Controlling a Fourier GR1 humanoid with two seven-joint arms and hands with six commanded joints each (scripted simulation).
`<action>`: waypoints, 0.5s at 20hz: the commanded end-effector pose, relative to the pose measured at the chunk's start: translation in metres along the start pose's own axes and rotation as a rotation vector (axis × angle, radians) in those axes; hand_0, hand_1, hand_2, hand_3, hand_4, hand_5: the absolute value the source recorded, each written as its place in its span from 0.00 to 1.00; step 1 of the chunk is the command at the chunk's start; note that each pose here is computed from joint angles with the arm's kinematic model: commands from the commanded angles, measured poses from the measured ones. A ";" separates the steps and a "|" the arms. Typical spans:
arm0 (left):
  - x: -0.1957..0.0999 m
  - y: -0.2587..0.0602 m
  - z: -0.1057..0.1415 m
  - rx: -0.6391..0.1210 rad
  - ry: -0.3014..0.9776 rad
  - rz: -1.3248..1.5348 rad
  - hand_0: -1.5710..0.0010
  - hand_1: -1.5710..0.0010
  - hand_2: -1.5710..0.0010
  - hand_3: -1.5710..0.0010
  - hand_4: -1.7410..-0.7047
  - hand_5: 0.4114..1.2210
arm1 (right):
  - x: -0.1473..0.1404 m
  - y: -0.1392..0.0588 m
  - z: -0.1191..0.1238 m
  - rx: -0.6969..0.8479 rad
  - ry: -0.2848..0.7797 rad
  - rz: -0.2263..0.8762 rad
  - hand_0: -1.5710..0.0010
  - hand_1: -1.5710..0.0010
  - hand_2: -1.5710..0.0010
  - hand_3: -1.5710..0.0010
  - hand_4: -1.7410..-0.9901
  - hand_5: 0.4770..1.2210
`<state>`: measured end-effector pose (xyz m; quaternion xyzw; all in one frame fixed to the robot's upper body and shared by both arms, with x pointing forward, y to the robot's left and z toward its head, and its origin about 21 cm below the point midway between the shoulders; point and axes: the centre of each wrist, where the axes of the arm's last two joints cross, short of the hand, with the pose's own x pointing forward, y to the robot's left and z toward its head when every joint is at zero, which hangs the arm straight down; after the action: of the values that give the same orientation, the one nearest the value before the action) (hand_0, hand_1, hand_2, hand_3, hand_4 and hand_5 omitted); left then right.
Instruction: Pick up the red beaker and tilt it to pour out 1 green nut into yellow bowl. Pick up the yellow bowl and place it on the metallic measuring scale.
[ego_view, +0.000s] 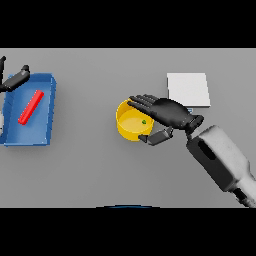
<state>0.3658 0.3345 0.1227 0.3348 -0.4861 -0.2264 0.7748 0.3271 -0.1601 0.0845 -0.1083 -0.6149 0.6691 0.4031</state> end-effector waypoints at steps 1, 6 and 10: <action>0.001 -0.003 0.000 -0.003 -0.012 0.010 1.00 1.00 1.00 1.00 0.94 0.38 | -0.002 -0.001 -0.001 0.029 -0.006 0.016 1.00 1.00 1.00 1.00 0.70 0.22; -0.004 0.002 -0.002 -0.001 -0.015 0.033 1.00 1.00 1.00 1.00 0.92 0.39 | 0.001 0.008 -0.015 0.119 -0.029 0.067 1.00 1.00 1.00 1.00 0.69 0.23; -0.005 0.001 -0.001 -0.007 -0.016 0.044 1.00 1.00 1.00 1.00 0.91 0.39 | -0.003 0.011 -0.022 0.167 -0.030 0.100 1.00 1.00 1.00 1.00 0.66 0.25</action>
<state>0.3652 0.3389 0.1201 0.3198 -0.4988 -0.2138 0.7767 0.3391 -0.1451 0.0683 -0.0948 -0.5570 0.7390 0.3671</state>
